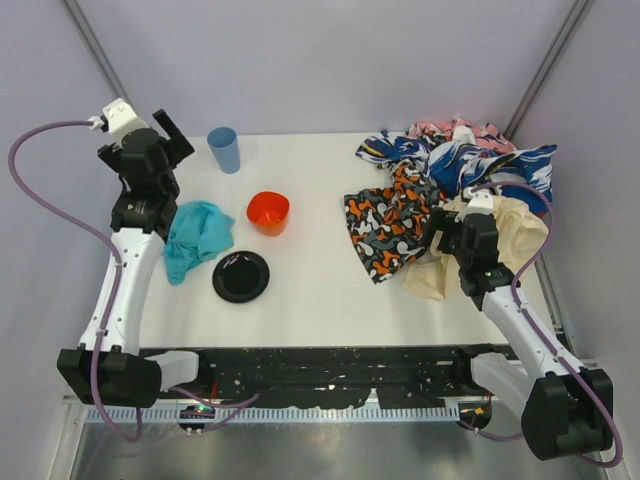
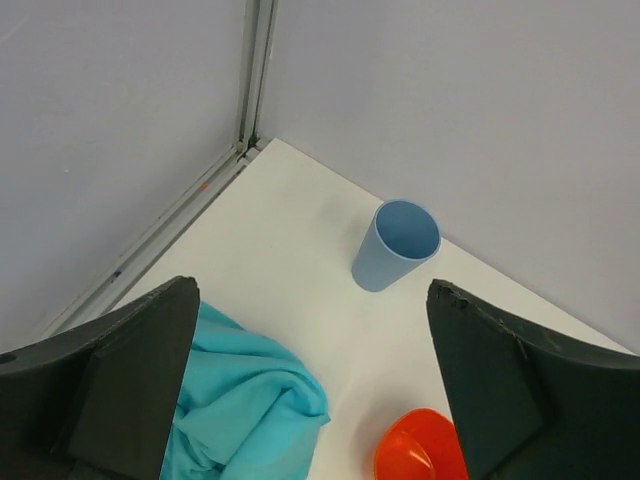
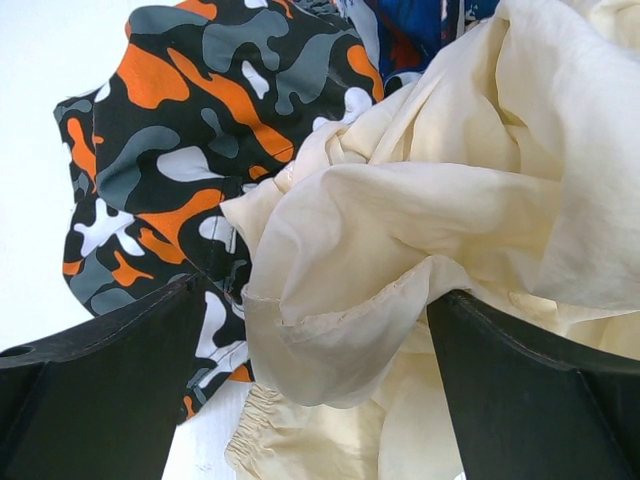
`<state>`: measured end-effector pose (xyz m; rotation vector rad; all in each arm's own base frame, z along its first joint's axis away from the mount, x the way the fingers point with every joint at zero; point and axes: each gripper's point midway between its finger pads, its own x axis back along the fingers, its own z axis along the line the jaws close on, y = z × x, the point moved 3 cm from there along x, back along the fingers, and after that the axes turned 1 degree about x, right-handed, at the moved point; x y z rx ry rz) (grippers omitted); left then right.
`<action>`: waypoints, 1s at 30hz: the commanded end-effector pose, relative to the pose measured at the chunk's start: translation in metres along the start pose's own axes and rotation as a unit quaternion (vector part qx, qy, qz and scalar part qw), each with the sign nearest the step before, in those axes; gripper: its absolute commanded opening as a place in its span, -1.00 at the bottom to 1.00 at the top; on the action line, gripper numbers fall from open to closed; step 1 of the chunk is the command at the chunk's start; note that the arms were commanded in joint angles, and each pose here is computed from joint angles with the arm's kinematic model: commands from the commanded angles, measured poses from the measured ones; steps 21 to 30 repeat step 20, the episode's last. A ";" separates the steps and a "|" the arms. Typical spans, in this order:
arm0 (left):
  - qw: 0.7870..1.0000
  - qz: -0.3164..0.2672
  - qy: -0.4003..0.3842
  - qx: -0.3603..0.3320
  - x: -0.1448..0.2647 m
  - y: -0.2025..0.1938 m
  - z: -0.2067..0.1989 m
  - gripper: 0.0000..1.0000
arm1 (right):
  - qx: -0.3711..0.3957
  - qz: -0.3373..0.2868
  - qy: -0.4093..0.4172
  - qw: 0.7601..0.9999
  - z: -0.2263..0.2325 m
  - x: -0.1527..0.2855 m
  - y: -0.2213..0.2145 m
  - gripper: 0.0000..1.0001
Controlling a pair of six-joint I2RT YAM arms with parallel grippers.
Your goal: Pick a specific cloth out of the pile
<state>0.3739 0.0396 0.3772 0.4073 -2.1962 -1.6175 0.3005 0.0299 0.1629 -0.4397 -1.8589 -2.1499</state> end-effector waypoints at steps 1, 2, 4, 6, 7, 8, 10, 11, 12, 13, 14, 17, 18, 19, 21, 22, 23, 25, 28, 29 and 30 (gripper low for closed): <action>0.992 -0.091 -0.008 0.086 0.038 0.060 0.009 0.99 | -0.007 -0.039 -0.003 0.999 0.001 0.005 0.022 0.90; 0.991 -0.093 -0.014 0.093 0.043 0.061 0.010 0.99 | -0.009 -0.040 -0.004 0.999 0.001 0.005 0.023 0.90; 0.989 -0.095 -0.029 0.106 0.052 0.062 0.010 0.99 | -0.014 -0.043 -0.005 0.999 0.001 0.006 0.025 0.90; 0.988 -0.093 -0.048 0.111 0.060 0.066 0.007 0.99 | -0.021 -0.049 -0.011 0.999 0.000 0.008 0.028 0.91; 0.988 -0.084 -0.064 0.111 0.065 0.067 0.003 0.99 | -0.020 -0.053 -0.011 0.998 0.000 0.009 0.029 0.91; 0.989 -0.066 -0.076 0.104 0.070 0.064 0.001 0.99 | -0.025 -0.058 -0.012 0.998 -0.001 0.010 0.031 0.90; 0.989 -0.014 -0.113 0.093 0.082 0.054 -0.008 0.99 | -0.029 -0.065 -0.001 0.997 0.003 0.012 0.035 0.90; 0.987 0.015 -0.133 0.094 0.088 0.047 -0.013 0.99 | -0.030 -0.067 0.001 0.997 0.003 0.013 0.034 0.90; 0.981 0.045 -0.165 0.090 0.096 0.038 -0.020 0.99 | -0.029 -0.073 0.009 0.997 0.005 0.015 0.036 0.90; 0.973 0.067 -0.203 0.088 0.104 0.030 -0.029 0.99 | -0.029 -0.074 0.014 0.997 0.006 0.016 0.034 0.90; 0.964 0.083 -0.237 0.087 0.110 0.020 -0.036 0.99 | -0.032 -0.089 0.018 0.995 0.007 0.018 0.039 0.91; 0.933 0.098 -0.329 0.106 0.126 0.007 -0.055 0.99 | -0.035 -0.109 0.026 0.993 0.008 0.024 0.040 0.90; 0.933 0.099 -0.328 0.109 0.130 0.006 -0.054 0.99 | -0.036 -0.112 0.022 0.993 0.006 0.025 0.041 0.90; 0.936 0.099 -0.320 0.109 0.130 0.006 -0.050 0.99 | -0.040 -0.120 0.019 0.992 0.005 0.029 0.045 0.90; 0.940 0.093 -0.311 0.108 0.130 0.007 -0.047 0.99 | -0.042 -0.125 0.013 0.991 0.004 0.029 0.046 0.91; 0.940 0.093 -0.311 0.108 0.130 0.007 -0.047 0.99 | -0.042 -0.125 0.013 0.991 0.004 0.029 0.046 0.91; 0.940 0.093 -0.311 0.108 0.130 0.007 -0.047 0.99 | -0.042 -0.125 0.013 0.991 0.004 0.029 0.046 0.91; 0.940 0.093 -0.311 0.108 0.130 0.007 -0.047 0.99 | -0.042 -0.125 0.013 0.991 0.004 0.029 0.046 0.91; 0.940 0.093 -0.311 0.108 0.130 0.007 -0.047 0.99 | -0.042 -0.125 0.013 0.991 0.004 0.029 0.046 0.91; 0.940 0.093 -0.311 0.108 0.130 0.007 -0.047 0.99 | -0.042 -0.125 0.013 0.991 0.004 0.029 0.046 0.91; 0.940 0.093 -0.311 0.108 0.130 0.007 -0.047 0.99 | -0.042 -0.125 0.013 0.991 0.004 0.029 0.046 0.91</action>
